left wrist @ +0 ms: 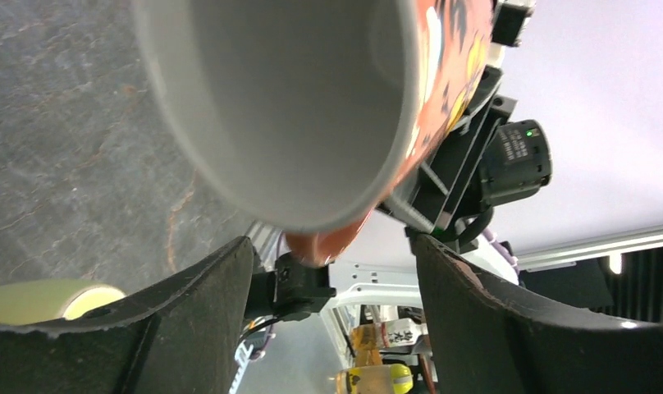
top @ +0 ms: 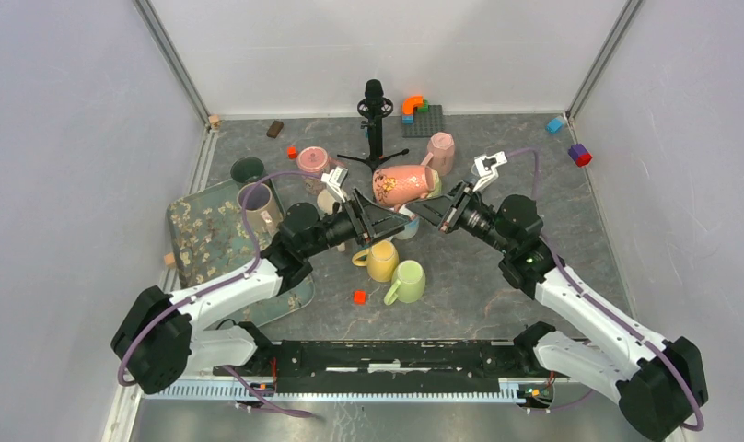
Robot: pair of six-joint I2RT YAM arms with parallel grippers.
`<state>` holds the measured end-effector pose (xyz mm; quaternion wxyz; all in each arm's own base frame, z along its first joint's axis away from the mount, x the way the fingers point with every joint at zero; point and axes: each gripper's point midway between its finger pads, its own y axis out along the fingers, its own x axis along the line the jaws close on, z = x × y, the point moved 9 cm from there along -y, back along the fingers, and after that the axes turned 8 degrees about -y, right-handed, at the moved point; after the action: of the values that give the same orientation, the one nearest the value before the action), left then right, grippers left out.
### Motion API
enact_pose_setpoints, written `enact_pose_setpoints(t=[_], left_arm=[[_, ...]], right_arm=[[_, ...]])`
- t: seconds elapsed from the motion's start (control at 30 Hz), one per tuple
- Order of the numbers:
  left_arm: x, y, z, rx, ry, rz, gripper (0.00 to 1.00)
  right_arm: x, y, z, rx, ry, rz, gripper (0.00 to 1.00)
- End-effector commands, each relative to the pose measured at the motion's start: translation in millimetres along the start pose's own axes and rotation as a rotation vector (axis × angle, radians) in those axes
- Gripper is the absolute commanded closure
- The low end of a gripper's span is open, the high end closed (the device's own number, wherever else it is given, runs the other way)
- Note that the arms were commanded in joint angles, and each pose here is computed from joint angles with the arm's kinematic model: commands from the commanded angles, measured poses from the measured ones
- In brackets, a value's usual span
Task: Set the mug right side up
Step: Turn over the cup at the center of the board.
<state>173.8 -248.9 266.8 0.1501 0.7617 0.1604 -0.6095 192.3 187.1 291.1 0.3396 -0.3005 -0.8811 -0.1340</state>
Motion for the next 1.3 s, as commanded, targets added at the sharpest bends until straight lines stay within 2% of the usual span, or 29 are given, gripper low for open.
enact_pose_setpoints(t=[0.0, 0.17, 0.33, 0.4, 0.57, 0.77, 0.93, 1.0, 1.13, 1.27], left_arm=[[-21.8, 3.4, -4.1, -0.004, -0.019, 0.140, 0.23], [-25.3, 3.9, -4.7, -0.007, -0.037, 0.183, 0.32], [-28.6, 1.6, -4.3, -0.012, -0.036, 0.205, 0.45], [-31.5, -0.8, -4.1, -0.015, -0.032, 0.223, 0.47], [-37.7, -5.7, -5.3, -0.022, -0.002, 0.221, 0.64], [-42.3, -9.1, -8.2, -0.043, 0.021, 0.206, 0.78], [-46.3, -12.3, -9.9, -0.067, 0.055, 0.203, 0.97], [-47.6, -15.4, -10.5, -0.084, 0.080, 0.180, 0.98], [-51.1, -24.7, -13.4, -0.138, 0.158, 0.091, 0.98], [-51.7, -40.0, -18.7, -0.222, 0.229, -0.041, 0.98]], right_arm=[[30.9, 7.0, -19.3, -0.144, 0.005, -0.142, 1.00], [36.4, 11.9, -16.7, -0.148, 0.026, -0.176, 1.00], [37.3, 13.5, -12.7, -0.140, 0.054, -0.198, 1.00], [36.8, 13.2, -11.6, -0.141, 0.067, -0.207, 1.00], [38.0, 14.8, -9.2, -0.121, 0.084, -0.223, 1.00], [40.1, 16.2, -5.8, -0.097, 0.079, -0.232, 1.00], [36.7, 14.9, 0.3, -0.074, 0.060, -0.216, 1.00], [34.0, 13.2, 2.8, -0.069, 0.045, -0.196, 0.94], [28.1, 12.5, 5.2, -0.043, -0.005, -0.134, 0.62], [21.7, 14.2, 6.1, 0.002, -0.061, -0.053, 0.44]])
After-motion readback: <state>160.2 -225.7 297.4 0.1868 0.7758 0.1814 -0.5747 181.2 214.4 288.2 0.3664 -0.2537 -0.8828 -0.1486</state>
